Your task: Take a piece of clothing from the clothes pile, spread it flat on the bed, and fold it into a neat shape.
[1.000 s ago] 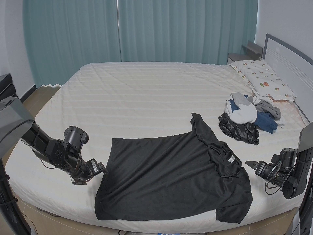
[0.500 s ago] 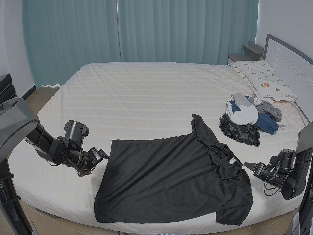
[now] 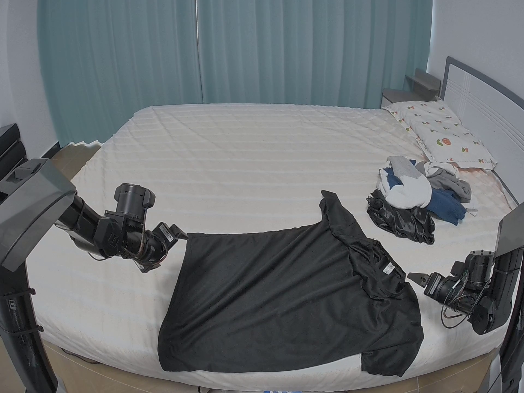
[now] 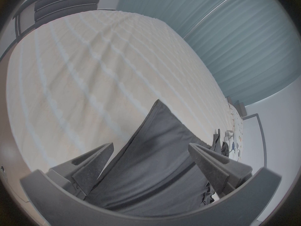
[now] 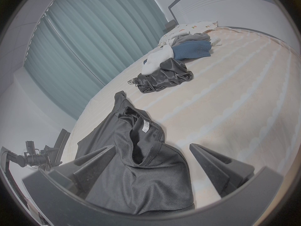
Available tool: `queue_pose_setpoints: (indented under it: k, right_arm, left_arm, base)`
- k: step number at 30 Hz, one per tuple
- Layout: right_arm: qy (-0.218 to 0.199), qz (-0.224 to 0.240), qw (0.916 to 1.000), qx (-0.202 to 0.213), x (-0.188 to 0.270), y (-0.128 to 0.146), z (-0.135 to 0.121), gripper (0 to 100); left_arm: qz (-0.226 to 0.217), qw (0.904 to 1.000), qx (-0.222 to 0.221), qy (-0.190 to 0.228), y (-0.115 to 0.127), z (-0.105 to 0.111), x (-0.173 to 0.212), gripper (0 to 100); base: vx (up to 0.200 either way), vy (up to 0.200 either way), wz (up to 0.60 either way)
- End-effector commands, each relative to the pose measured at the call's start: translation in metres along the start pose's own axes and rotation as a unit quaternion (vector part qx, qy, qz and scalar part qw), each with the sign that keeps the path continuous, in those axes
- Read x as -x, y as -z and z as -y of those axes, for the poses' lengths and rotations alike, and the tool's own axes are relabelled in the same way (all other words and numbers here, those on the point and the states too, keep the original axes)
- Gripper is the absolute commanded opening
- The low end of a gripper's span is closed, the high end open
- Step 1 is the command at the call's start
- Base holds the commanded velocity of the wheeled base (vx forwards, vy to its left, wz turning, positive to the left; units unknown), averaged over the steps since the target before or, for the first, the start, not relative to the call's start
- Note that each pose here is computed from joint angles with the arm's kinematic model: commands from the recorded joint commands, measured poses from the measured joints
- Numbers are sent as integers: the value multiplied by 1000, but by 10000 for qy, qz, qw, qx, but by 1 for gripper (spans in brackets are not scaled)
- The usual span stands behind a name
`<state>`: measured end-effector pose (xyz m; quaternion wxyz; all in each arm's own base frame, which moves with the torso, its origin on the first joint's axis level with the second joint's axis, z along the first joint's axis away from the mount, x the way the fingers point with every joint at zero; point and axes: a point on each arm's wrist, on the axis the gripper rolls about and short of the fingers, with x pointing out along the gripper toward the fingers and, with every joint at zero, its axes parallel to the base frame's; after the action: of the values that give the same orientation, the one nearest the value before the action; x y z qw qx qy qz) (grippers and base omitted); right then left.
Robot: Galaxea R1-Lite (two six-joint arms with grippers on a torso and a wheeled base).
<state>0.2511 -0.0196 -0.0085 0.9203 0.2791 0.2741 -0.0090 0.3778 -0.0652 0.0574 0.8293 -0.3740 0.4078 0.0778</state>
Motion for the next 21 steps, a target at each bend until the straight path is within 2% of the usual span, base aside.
queue_pose_setpoints:
  k: [1, 5, 12, 21]
  right_arm:
    - [-15, 27, 10000, -5, 0, 0, 0, 100]
    - [-56, 6, 10000, -76, -1, 1, -2, 100]
    - [-98, -53, 9999, -42, -1, 3, -5, 100]
    - [-71, -126, 9999, -58, -3, 6, -4, 100]
  left_arm:
    - [31, 10000, 80, 4, -11, -2, -26, 100]
    - [94, 9999, 59, 109, -17, 5, -42, 100]
    - [247, 9993, 16, 289, -28, 17, -79, 100]
    - [386, 9985, -79, 392, -33, 18, -120, 100]
  base:
    - [0, 0, 0]
    - [150, 0, 0]
    - [0, 0, 0]
    - [0, 0, 0]
